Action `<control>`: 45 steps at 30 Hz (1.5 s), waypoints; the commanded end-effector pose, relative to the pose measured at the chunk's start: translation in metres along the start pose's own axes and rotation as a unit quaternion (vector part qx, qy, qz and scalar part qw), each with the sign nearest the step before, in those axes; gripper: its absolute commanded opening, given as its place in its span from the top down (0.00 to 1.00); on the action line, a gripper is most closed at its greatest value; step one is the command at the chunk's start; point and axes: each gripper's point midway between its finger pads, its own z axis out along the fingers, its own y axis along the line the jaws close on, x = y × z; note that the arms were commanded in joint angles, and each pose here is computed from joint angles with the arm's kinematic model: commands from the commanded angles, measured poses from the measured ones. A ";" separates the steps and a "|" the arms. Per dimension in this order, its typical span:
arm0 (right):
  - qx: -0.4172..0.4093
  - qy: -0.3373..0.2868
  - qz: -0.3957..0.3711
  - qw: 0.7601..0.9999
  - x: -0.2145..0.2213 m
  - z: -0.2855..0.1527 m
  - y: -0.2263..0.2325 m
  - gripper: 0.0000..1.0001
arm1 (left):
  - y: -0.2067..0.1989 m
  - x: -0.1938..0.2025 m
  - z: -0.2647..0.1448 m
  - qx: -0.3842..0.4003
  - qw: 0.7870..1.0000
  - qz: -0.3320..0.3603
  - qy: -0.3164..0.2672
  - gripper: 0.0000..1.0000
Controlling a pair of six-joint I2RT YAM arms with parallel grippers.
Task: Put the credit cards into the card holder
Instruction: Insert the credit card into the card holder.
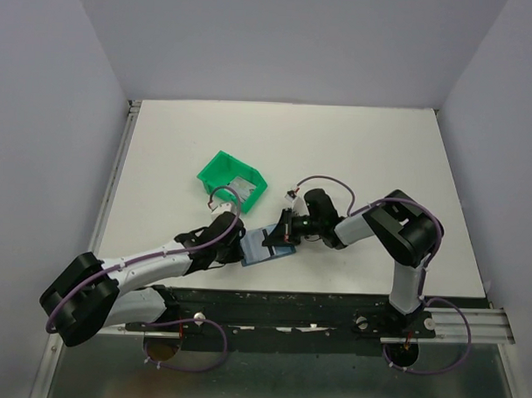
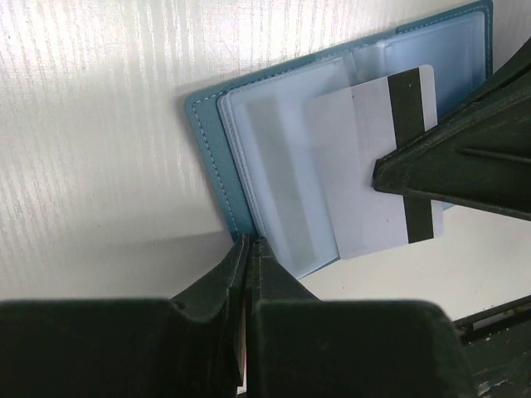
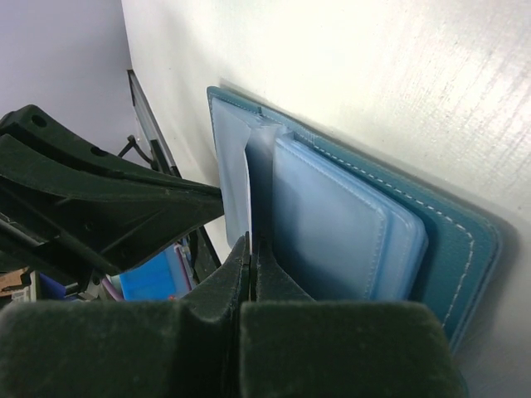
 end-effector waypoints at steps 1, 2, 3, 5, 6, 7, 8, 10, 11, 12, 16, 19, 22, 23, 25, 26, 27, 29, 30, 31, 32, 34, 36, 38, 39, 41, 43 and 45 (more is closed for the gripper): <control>0.013 0.000 -0.002 1.000 0.000 0.004 -0.011 0.99 | 0.011 0.008 0.005 -0.014 1.000 -0.006 0.008 0.89; 0.014 0.001 -0.003 1.000 0.000 0.004 -0.011 1.00 | 0.011 0.008 0.006 -0.014 1.000 -0.006 0.008 0.89; 0.014 0.002 -0.005 1.000 0.000 0.004 -0.011 1.00 | 0.012 0.009 0.007 -0.016 1.000 -0.005 0.010 0.89; 0.014 0.004 -0.009 1.000 -0.001 0.005 -0.010 1.00 | 0.012 0.011 0.009 -0.016 1.000 -0.003 0.014 0.89; 0.013 0.004 -0.011 1.000 -0.001 0.005 -0.010 1.00 | 0.012 0.011 0.009 -0.017 1.000 -0.003 0.016 0.89; 0.012 0.005 -0.014 1.000 -0.002 0.006 -0.010 1.00 | 0.011 0.012 0.010 -0.017 1.000 -0.001 0.020 0.89; 0.011 0.006 -0.015 1.000 -0.002 0.006 -0.009 1.00 | 0.011 0.013 0.011 -0.017 1.000 -0.001 0.021 0.90; 0.010 0.006 -0.017 1.000 -0.004 0.008 -0.009 1.00 | 0.010 0.012 0.011 -0.015 1.000 -0.002 0.021 0.90; 0.010 0.006 -0.017 1.000 -0.005 0.008 -0.009 1.00 | 0.011 0.013 0.012 -0.016 1.000 -0.001 0.023 0.90; 0.011 0.007 -0.018 1.000 -0.005 0.009 -0.009 1.00 | 0.010 0.012 0.011 -0.015 1.000 -0.002 0.021 0.90; 0.011 0.005 -0.023 1.000 -0.010 0.011 -0.007 1.00 | 0.011 0.013 0.011 -0.016 1.000 -0.001 0.023 0.90; 0.016 0.002 -0.023 1.000 -0.015 0.013 -0.008 1.00 | 0.011 0.013 0.011 -0.016 1.000 -0.003 0.023 0.91; 0.022 -0.004 -0.023 0.999 -0.018 0.014 -0.009 1.00 | 0.011 0.013 0.009 -0.016 1.000 -0.002 0.023 0.91; 0.025 -0.006 -0.021 0.999 -0.018 0.013 -0.011 1.00 | 0.013 0.013 0.009 -0.018 1.000 -0.003 0.023 0.91; 0.031 -0.012 -0.020 0.999 -0.020 0.012 -0.013 1.00 | 0.012 0.013 0.009 -0.018 1.000 -0.002 0.022 0.91; 0.034 -0.015 -0.019 0.999 -0.022 0.011 -0.014 0.99 | 0.012 0.013 0.009 -0.018 1.000 -0.002 0.022 0.91; 0.037 -0.016 -0.017 0.999 -0.020 0.011 -0.015 1.00 | 0.012 0.013 0.009 -0.018 1.000 -0.002 0.022 0.91; 0.044 -0.021 -0.016 0.999 -0.021 0.010 -0.018 1.00 | 0.013 0.012 0.008 -0.018 1.000 -0.003 0.022 0.91; 0.046 -0.022 -0.015 0.999 -0.021 0.010 -0.019 1.00 | 0.012 0.012 0.008 -0.017 1.000 -0.004 0.021 0.91; 0.048 -0.024 -0.015 0.998 -0.021 0.009 -0.021 1.00 | 0.013 0.012 0.008 -0.018 1.000 -0.003 0.022 0.91; 0.051 -0.025 -0.013 0.998 -0.021 0.009 -0.022 0.99 | 0.012 0.012 0.008 -0.018 1.000 -0.003 0.020 0.91; 0.055 -0.030 -0.013 0.998 -0.022 0.008 -0.022 1.00 | 0.012 0.011 0.007 -0.017 1.000 -0.003 0.020 0.91; 0.062 -0.034 -0.012 0.997 -0.022 0.005 -0.025 0.99 | 0.012 0.012 0.008 -0.017 1.000 -0.002 0.020 0.91; 0.068 -0.039 -0.013 0.997 -0.022 0.003 -0.027 1.00 | 0.011 0.011 0.007 -0.016 1.000 -0.002 0.019 0.91; 0.070 -0.040 -0.013 0.997 -0.021 0.002 -0.027 1.00 | 0.011 0.010 0.008 -0.017 1.000 -0.003 0.019 0.91; 0.075 -0.042 -0.010 0.996 -0.020 0.000 -0.031 1.00 | 0.011 0.010 0.008 -0.017 1.000 -0.003 0.019 0.91; 0.079 -0.046 -0.008 0.996 -0.020 -0.001 -0.033 1.00 | 0.010 0.010 0.007 -0.015 1.000 -0.002 0.019 0.91; 0.080 -0.049 -0.006 0.996 -0.021 -0.002 -0.034 1.00 | 0.010 0.011 0.008 -0.016 1.000 -0.001 0.020 0.91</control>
